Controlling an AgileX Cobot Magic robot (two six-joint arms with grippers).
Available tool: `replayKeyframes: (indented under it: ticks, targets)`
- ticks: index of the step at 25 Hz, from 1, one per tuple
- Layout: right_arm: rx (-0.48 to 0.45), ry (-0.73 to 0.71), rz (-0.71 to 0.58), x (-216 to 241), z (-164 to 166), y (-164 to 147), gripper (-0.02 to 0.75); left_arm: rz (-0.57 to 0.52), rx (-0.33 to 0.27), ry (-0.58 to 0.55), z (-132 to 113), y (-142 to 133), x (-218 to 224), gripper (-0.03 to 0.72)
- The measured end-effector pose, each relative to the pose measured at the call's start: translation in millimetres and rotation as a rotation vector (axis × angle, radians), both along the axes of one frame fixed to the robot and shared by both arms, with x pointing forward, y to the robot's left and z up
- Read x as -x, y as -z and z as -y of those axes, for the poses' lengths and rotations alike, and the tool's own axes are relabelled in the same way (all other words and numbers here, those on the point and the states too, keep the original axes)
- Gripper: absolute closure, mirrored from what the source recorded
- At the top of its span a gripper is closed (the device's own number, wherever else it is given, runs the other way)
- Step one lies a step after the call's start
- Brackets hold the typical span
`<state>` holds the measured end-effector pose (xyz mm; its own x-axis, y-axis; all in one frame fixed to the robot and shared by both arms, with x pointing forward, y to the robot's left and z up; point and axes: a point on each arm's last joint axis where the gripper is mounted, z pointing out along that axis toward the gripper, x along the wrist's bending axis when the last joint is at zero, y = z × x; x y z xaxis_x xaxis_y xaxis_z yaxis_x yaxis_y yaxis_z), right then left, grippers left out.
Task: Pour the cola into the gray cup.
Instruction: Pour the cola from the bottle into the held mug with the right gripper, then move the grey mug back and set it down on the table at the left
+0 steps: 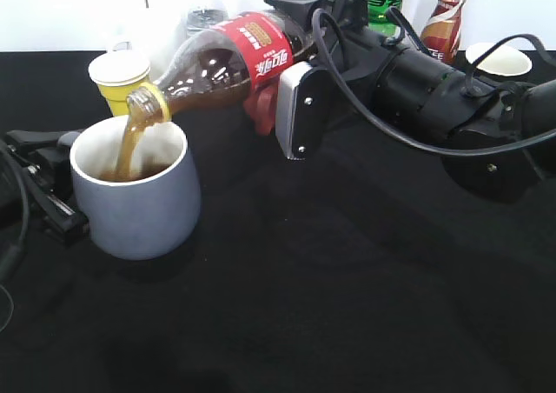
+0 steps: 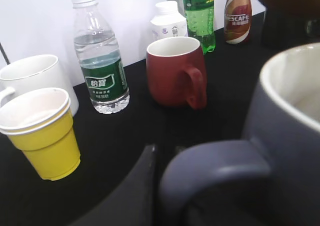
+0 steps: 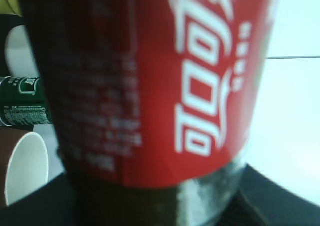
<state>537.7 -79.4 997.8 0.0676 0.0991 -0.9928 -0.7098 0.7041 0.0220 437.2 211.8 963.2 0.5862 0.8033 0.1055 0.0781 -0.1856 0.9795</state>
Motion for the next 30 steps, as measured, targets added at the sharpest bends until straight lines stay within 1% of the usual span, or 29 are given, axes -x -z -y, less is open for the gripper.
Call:
replayKeyframes:
  ticks: [26, 28, 30]
  targets:
    - [0.012, 0.004, 0.011, -0.2, 0.2, 0.0, 0.368, -0.012, -0.012, -0.002, -0.3, 1.6, 0.0, 0.631]
    - [-0.015, -0.001, -0.015, -0.1, 0.1, 0.1, 0.368, -0.012, -0.012, -0.002, -0.3, 1.6, 0.0, 0.631]
    - [-0.098, -0.031, -0.106, 0.9, -0.9, 0.4, 0.368, -0.012, -0.012, -0.002, -0.3, 1.6, 0.0, 0.631]
